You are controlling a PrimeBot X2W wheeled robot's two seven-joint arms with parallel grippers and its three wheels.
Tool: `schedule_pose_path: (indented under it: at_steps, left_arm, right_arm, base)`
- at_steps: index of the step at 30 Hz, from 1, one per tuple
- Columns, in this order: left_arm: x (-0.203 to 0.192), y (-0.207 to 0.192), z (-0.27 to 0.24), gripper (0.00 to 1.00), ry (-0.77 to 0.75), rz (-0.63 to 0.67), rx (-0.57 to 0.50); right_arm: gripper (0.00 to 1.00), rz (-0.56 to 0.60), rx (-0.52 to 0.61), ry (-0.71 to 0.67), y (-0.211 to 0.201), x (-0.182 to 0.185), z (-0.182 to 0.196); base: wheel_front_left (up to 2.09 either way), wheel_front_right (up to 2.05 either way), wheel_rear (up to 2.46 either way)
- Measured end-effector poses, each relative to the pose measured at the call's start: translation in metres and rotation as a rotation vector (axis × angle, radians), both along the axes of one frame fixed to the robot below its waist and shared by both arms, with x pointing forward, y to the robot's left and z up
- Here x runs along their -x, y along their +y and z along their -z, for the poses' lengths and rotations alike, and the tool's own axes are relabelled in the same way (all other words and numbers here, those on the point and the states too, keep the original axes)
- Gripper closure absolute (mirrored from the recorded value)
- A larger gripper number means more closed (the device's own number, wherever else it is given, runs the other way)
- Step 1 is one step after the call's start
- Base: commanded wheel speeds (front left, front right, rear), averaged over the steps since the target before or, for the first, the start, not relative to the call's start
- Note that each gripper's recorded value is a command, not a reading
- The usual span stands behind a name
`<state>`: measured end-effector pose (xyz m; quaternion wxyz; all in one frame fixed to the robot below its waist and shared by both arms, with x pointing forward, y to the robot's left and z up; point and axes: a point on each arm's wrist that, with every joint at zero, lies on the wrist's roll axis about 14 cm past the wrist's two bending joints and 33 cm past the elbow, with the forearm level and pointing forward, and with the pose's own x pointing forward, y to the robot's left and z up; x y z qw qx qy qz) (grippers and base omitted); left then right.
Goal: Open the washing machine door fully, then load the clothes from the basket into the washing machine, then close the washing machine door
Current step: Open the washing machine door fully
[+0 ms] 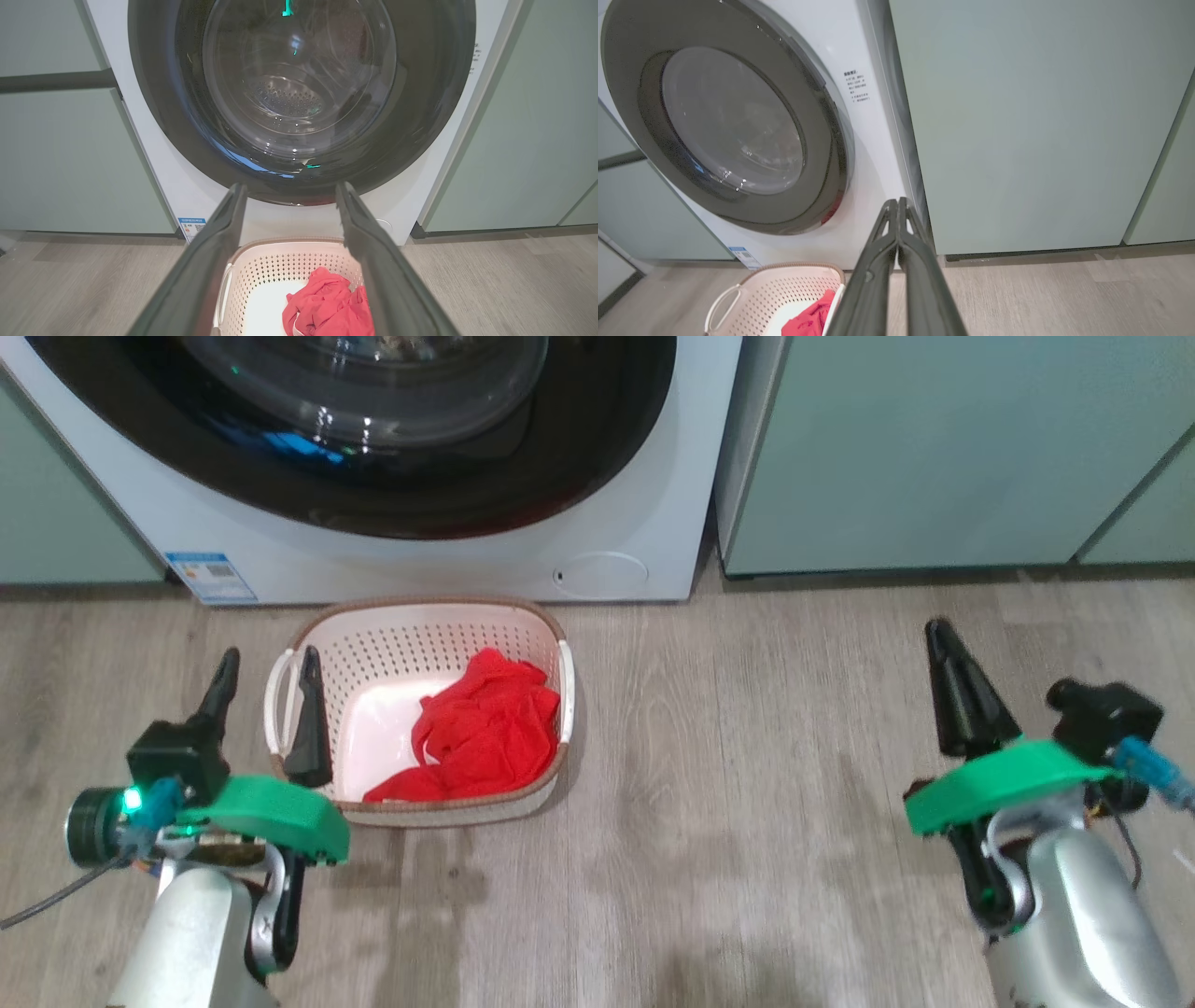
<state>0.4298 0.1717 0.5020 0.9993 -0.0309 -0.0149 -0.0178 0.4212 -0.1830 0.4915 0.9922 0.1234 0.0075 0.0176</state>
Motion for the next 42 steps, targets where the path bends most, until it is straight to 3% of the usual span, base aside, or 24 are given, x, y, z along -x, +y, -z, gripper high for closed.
schedule_pose_path:
  at_steps: [3,7,11,17,24,32,42]
  left_arm:
    - [-0.007,-0.001,0.001,0.0,-0.002,0.0,0.005]
    - [-0.018,-0.003,0.004,0.0,-0.003,-0.001,0.008]
    - [-0.033,-0.006,0.005,0.0,-0.015,0.006,0.014]
    - [-0.051,-0.007,0.011,0.0,-0.017,0.006,0.023]
    - [-0.068,-0.006,0.022,0.0,-0.015,0.009,0.034]
    - [-0.075,0.003,0.035,0.0,0.001,-0.014,0.031]
    - [-0.078,0.013,0.043,0.0,0.013,-0.039,0.018]
  right_arm:
    - [1.0,0.023,-0.102,-0.03,-0.003,-0.013,-0.007]
    - [1.0,0.064,-0.447,-0.056,-0.008,-0.039,-0.016]
    - [1.0,0.076,-0.697,-0.06,-0.013,-0.07,-0.023]
    - [1.0,0.05,-0.943,-0.014,-0.017,-0.114,-0.02]
    - [1.0,-0.04,-1.035,0.064,-0.002,-0.171,-0.017]
    - [1.0,-0.209,-1.018,0.212,0.053,-0.22,-0.01]
    - [1.0,-0.377,-0.985,0.34,0.108,-0.254,-0.015]
  base:
    - [0.0,0.0,0.0]
    - [0.0,0.0,0.0]
    - [0.0,0.0,0.0]
    - [0.0,0.0,0.0]
    - [0.0,0.0,0.0]
    - [0.0,0.0,0.0]
    - [0.0,0.0,0.0]
